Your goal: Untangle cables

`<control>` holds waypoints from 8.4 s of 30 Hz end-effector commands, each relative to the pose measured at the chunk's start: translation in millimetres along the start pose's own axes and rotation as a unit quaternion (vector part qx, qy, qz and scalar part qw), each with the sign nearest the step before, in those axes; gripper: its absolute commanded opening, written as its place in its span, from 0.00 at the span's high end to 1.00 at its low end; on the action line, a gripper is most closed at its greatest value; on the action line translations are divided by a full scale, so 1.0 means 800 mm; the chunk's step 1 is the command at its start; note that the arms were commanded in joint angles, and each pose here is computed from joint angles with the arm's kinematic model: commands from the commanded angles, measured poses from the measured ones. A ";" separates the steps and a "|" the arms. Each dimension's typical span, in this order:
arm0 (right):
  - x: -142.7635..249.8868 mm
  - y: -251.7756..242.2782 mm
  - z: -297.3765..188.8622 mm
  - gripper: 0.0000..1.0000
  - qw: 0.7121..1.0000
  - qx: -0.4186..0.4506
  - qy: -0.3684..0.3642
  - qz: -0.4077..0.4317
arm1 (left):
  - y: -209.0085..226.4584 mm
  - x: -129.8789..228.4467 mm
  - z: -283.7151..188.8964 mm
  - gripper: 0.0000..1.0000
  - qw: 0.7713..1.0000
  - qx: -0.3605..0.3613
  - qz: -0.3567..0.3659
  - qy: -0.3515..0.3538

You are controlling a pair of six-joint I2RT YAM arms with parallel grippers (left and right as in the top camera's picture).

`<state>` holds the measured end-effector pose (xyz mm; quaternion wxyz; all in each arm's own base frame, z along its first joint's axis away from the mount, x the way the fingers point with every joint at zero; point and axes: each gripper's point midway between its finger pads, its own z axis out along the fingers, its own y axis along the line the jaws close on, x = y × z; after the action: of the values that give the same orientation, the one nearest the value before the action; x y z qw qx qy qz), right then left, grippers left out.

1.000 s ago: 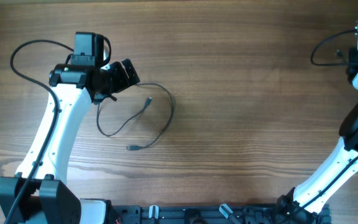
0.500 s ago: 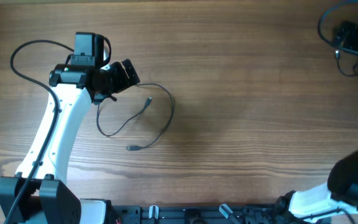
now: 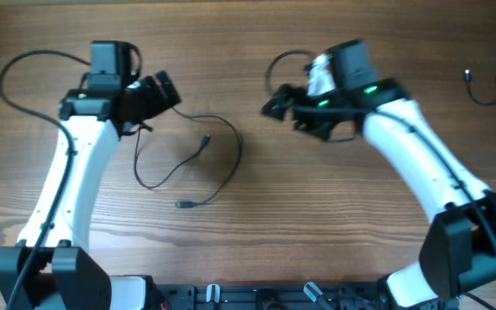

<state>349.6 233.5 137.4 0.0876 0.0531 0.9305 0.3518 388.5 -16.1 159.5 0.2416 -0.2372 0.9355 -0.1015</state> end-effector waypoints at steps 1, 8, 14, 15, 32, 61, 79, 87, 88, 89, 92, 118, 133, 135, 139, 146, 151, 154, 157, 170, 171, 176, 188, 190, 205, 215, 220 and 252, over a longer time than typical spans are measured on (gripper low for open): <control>0.032 0.019 0.054 0.07 0.999 0.014 -0.016 0.049 | 0.053 -0.044 -0.046 0.00 0.996 -0.026 -0.050 -0.066; 0.103 0.091 0.149 0.35 0.978 -0.042 -0.076 0.189 | 0.131 -0.035 -0.089 0.00 0.987 -0.067 -0.131 -0.058; 0.129 0.087 0.233 0.28 0.985 -0.067 -0.056 0.149 | 0.134 -0.032 -0.089 0.00 0.987 -0.070 -0.133 -0.052; 0.128 0.086 0.241 0.25 0.985 -0.073 -0.058 0.142 | 0.134 -0.032 -0.089 0.00 0.987 -0.070 -0.133 -0.052; 0.111 0.082 0.268 0.95 0.983 -0.117 -0.055 0.130 | 0.134 -0.032 -0.089 0.00 0.987 -0.070 -0.133 -0.052; 0.039 -0.135 0.083 0.00 0.960 0.268 -0.077 0.000 | 0.133 -0.032 -0.089 0.00 0.987 -0.070 -0.133 -0.052; 0.035 -0.190 0.037 0.96 0.900 0.418 -0.110 0.054 | 0.133 -0.032 -0.089 0.00 0.987 -0.070 -0.133 -0.052; -0.121 -0.279 -0.104 0.96 0.882 0.423 -0.209 0.013 | 0.133 -0.032 -0.089 0.00 0.987 -0.070 -0.133 -0.052; -0.146 -0.286 -0.115 0.95 0.885 0.404 -0.231 -0.005 | 0.133 -0.032 -0.089 0.00 0.987 -0.070 -0.133 -0.052; -0.173 -0.295 -0.134 0.95 0.884 0.385 -0.264 -0.014 | 0.134 -0.032 -0.089 0.00 0.987 -0.070 -0.133 -0.052; -0.229 -0.333 -0.201 0.95 0.859 0.365 -0.360 -0.005 | 0.133 -0.032 -0.089 0.01 0.987 -0.070 -0.133 -0.052; -0.266 -0.365 -0.235 0.00 0.813 0.425 -0.385 -0.099 | 0.133 -0.032 -0.089 0.00 0.987 -0.070 -0.133 -0.052; -0.007 -0.166 -0.041 0.01 0.971 0.224 -0.075 0.024 | 0.133 -0.032 -0.089 0.00 0.987 -0.070 -0.133 -0.052; 0.017 -0.174 -0.027 0.12 0.950 0.299 -0.090 0.024 | 0.133 -0.032 -0.089 0.00 0.987 -0.070 -0.133 -0.052; 0.044 -0.178 -0.006 0.24 0.927 0.353 -0.129 0.013 | 0.133 -0.032 -0.089 0.00 0.987 -0.070 -0.133 -0.052; 0.062 -0.211 0.039 0.48 0.924 0.365 -0.117 -0.004 | 0.133 -0.032 -0.089 0.00 0.987 -0.070 -0.133 -0.052; 0.070 -0.227 0.052 0.96 0.919 0.384 -0.083 -0.034 | 0.133 -0.032 -0.089 0.00 0.987 -0.070 -0.133 -0.052; 0.043 -0.192 0.028 0.96 0.921 0.372 -0.096 -0.069 | 0.133 -0.032 -0.089 0.00 0.987 -0.070 -0.133 -0.052; -0.018 -0.149 -0.037 0.96 0.909 0.365 -0.170 -0.104 | 0.133 -0.032 -0.089 0.00 0.987 -0.070 -0.133 -0.052; -0.255 -0.204 -0.319 0.95 0.764 0.388 -0.489 -0.163 | 0.133 -0.032 -0.089 0.00 0.987 -0.070 -0.133 -0.052; -0.265 -0.226 -0.315 0.95 0.766 0.386 -0.488 -0.158 | 0.133 -0.032 -0.089 0.00 0.987 -0.070 -0.133 -0.052; -0.298 -0.333 -0.242 0.95 0.790 0.378 -0.462 -0.143 | 0.133 -0.032 -0.089 0.00 0.987 -0.070 -0.133 -0.052; -0.276 -0.371 -0.233 0.00 0.798 0.412 -0.434 -0.077 | 0.133 -0.032 -0.089 0.00 0.987 -0.070 -0.133 -0.052; -0.256 -0.332 -0.285 0.00 0.790 0.412 -0.451 -0.049 | 0.133 -0.032 -0.089 0.00 0.987 -0.070 -0.133 -0.052; 0.082 -0.126 -0.450 0.00 0.813 0.270 -0.513 0.058 | 0.133 -0.032 -0.089 0.00 0.987 -0.070 -0.133 -0.052; 0.152 -0.090 -0.452 0.00 0.814 0.211 -0.541 0.017 | 0.133 -0.032 -0.089 0.00 0.987 -0.070 -0.133 -0.052; 0.154 -0.091 -0.448 0.00 0.819 0.210 -0.534 0.019 | 0.134 -0.032 -0.089 0.00 0.987 -0.070 -0.133 -0.052; 0.179 -0.002 -0.544 0.00 0.739 0.229 -0.619 -0.134 | 0.133 -0.032 -0.089 0.00 0.987 -0.070 -0.133 -0.052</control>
<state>127.8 -25.0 439.6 0.6731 0.1569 0.7226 0.0125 329.7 93.5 192.9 0.2488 -0.3830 0.8881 -0.0525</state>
